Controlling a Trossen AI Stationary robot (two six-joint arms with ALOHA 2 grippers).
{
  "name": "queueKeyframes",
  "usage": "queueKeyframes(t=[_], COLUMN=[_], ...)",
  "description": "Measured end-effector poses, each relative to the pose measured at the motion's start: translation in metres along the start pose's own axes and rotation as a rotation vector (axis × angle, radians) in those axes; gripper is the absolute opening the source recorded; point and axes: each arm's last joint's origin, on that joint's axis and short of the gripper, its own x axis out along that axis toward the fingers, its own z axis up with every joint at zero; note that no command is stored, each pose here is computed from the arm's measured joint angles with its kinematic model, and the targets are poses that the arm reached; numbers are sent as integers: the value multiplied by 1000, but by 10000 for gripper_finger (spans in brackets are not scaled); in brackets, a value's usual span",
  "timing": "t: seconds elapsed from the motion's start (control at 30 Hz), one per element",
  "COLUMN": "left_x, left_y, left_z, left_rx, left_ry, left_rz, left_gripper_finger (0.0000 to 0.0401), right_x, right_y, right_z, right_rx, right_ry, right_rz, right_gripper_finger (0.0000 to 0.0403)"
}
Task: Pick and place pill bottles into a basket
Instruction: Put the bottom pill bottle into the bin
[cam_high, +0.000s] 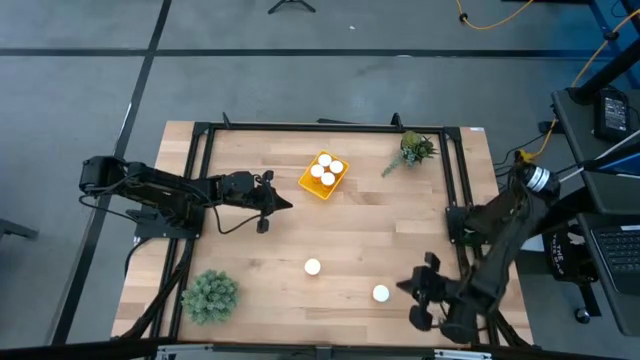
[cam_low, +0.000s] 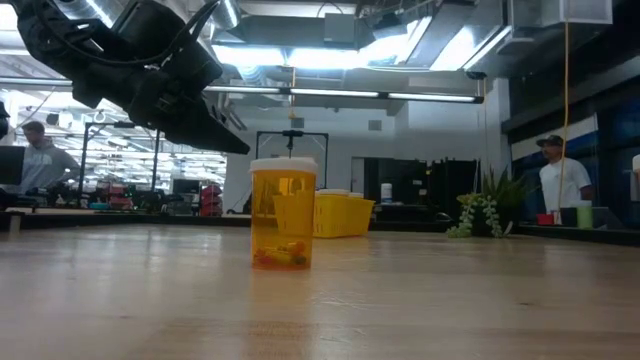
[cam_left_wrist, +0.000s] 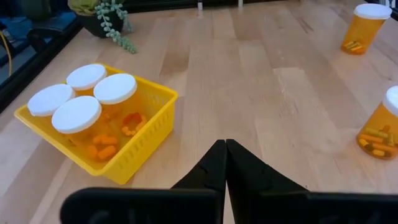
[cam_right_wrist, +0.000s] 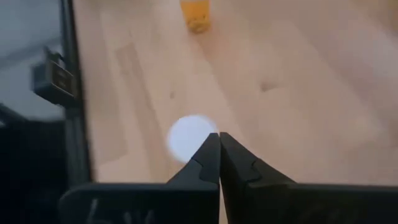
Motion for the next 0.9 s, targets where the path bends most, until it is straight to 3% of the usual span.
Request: queueKeyframes(t=[0.23, 0.5, 0.7, 0.9], left_x=[0, 0, 0, 0], left_y=[0, 0, 0, 0], left_z=[0, 0, 0, 0], left_rx=[-6, -49, -92, -103], left_ry=[0, 0, 0, 0], left_rz=[-1, -1, -2, -3], left_gripper_finger=[3, 7, 2, 7], right_x=[14, 8, 14, 27], right_y=[33, 82, 90, 76], right_z=[-19, -20, -29, -40], right_rx=[115, 30, -15, 103], right_ry=[39, 119, 109, 93], right_rz=[-9, -94, -141, -216], right_gripper_finger=[0, 0, 12, 50])
